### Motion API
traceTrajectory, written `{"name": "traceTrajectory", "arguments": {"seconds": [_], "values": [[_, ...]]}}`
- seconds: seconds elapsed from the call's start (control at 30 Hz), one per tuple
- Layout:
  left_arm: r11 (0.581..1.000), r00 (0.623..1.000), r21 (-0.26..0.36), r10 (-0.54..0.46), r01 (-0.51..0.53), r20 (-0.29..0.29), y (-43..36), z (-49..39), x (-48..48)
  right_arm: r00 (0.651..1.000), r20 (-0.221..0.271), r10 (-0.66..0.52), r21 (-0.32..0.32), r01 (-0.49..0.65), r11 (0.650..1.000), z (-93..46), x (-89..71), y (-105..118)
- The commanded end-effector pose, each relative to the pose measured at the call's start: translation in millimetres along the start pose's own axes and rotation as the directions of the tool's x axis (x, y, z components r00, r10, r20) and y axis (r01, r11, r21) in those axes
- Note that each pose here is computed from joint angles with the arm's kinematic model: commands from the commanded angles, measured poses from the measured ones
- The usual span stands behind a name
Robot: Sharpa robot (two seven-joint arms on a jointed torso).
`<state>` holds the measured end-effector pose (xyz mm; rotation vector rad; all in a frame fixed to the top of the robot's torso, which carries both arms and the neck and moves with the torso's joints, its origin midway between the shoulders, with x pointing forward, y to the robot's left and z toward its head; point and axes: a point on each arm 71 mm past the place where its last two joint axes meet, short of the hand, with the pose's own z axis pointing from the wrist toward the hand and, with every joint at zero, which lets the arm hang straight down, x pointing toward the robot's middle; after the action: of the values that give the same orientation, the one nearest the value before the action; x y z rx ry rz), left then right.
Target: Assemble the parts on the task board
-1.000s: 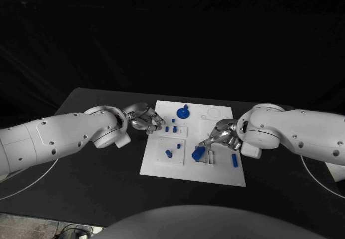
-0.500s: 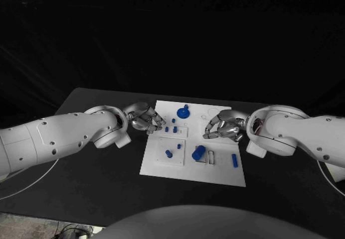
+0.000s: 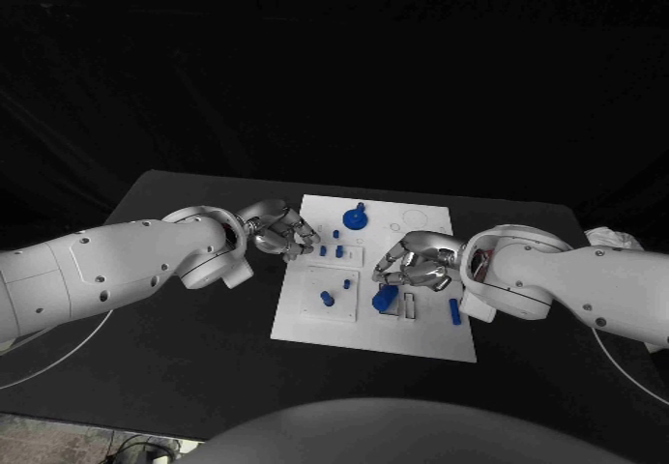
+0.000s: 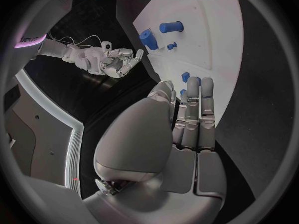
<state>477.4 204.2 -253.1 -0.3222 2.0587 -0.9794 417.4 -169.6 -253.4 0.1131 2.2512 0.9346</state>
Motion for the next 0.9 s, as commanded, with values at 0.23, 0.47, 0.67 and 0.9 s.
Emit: {"name": "traceTrajectory", "arguments": {"seconds": [0.23,0.47,0.67,0.9], "values": [[1.000,1.000,0.015,0.001,-0.001,-0.001,-2.2,0.1,0.9,0.996,-0.082,-0.025,-0.010,0.024,1.000,10.9,10.2,2.5],[1.000,1.000,0.014,0.001,-0.001,-0.004,-2.4,0.4,1.2,0.991,-0.131,-0.029,0.038,0.035,0.999,14.4,16.2,-2.6],[1.000,1.000,0.011,0.001,-0.001,-0.006,-2.1,0.4,1.3,0.989,-0.147,-0.032,0.059,0.041,0.997,14.9,18.9,-5.7],[1.000,1.000,0.008,0.001,-0.001,-0.011,-2.1,0.9,1.8,0.988,-0.146,-0.050,0.081,0.062,0.995,15.1,19.0,-8.4]]}}
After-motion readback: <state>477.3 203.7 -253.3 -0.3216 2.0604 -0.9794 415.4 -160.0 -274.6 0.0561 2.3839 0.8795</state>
